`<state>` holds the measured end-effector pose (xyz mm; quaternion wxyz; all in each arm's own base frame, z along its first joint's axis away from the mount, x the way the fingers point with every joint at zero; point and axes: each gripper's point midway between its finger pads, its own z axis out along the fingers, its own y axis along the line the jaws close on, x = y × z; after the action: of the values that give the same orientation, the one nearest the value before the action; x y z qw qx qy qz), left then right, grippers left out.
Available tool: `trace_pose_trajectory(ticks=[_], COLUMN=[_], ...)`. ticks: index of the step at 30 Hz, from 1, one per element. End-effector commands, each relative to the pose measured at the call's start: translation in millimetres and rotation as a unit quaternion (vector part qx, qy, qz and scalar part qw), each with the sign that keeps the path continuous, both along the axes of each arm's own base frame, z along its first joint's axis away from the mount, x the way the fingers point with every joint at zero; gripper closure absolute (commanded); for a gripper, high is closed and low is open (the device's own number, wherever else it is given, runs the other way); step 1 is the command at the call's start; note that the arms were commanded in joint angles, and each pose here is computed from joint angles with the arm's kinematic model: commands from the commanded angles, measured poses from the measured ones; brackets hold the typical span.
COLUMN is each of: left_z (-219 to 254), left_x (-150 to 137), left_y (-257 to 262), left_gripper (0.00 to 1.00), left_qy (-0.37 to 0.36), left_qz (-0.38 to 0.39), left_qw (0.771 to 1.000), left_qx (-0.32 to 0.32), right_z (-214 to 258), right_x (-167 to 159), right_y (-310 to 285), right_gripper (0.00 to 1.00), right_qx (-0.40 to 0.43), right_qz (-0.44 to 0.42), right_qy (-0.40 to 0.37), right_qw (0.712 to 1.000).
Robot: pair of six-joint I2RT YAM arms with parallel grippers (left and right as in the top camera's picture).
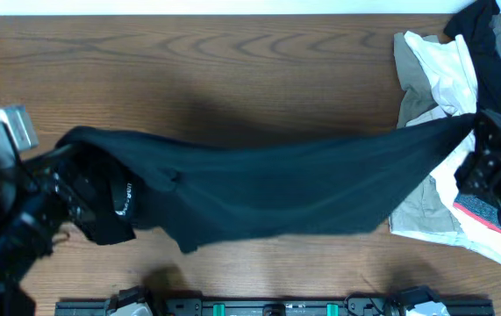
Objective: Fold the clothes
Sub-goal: 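Lift the polo with both grippers and stretch it apart, then lay the polo flat on the table and release the left gripper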
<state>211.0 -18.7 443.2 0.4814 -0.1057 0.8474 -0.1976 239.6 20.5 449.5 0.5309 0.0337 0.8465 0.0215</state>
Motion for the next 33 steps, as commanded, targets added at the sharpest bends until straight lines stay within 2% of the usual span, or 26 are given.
trace_pose_trajectory(ticks=[1, 5, 8, 12, 16, 20, 23, 27, 33], left_z=[-20, -52, -71, -75, -40, 15, 23, -22, -127], left_x=[36, 87, 133, 211, 250, 243, 223, 198, 167], left_y=[12, 25, 30, 26, 16, 23, 21, 3, -34], left_gripper=[0.94, 0.94, 0.94, 0.94, 0.94, 0.94, 0.94, 0.94, 0.94], left_qy=[0.046, 0.105, 0.113, 0.055, -0.027, -0.091, -0.085, 0.014, 0.197], left_qz=[-0.005, -0.012, -0.027, -0.060, -0.094, -0.088, -0.099, -0.136, -0.231], left_qw=[0.999, 0.994, 0.993, 0.996, 0.995, 0.992, 0.991, 0.990, 0.953], left_qx=[-0.007, -0.025, -0.027, -0.029, -0.026, 0.006, 0.030, 0.028, 0.019], right_z=[-25, -66, -97, -114, -82, -27, -24, -69, -155], right_x=[35, 88, 130, 195, 223, 219, 207, 188, 155], right_y=[-2, 7, 7, -9, -29, -43, -44, -44, -45], right_gripper=[0.99, 0.99, 0.99, 0.99, 0.99, 0.99, 0.99, 0.99, 0.99], right_qx=[-0.038, -0.057, -0.063, -0.049, -0.010, -0.011, -0.032, -0.046, -0.065], right_qz=[-0.012, -0.012, -0.023, -0.053, -0.085, -0.094, -0.085, -0.080, -0.070], right_qy=[0.051, 0.119, 0.152, 0.129, 0.072, 0.009, 0.027, 0.127, 0.311], right_qw=[0.998, 0.991, 0.986, 0.989, 0.994, 0.995, 0.996, 0.988, 0.946])
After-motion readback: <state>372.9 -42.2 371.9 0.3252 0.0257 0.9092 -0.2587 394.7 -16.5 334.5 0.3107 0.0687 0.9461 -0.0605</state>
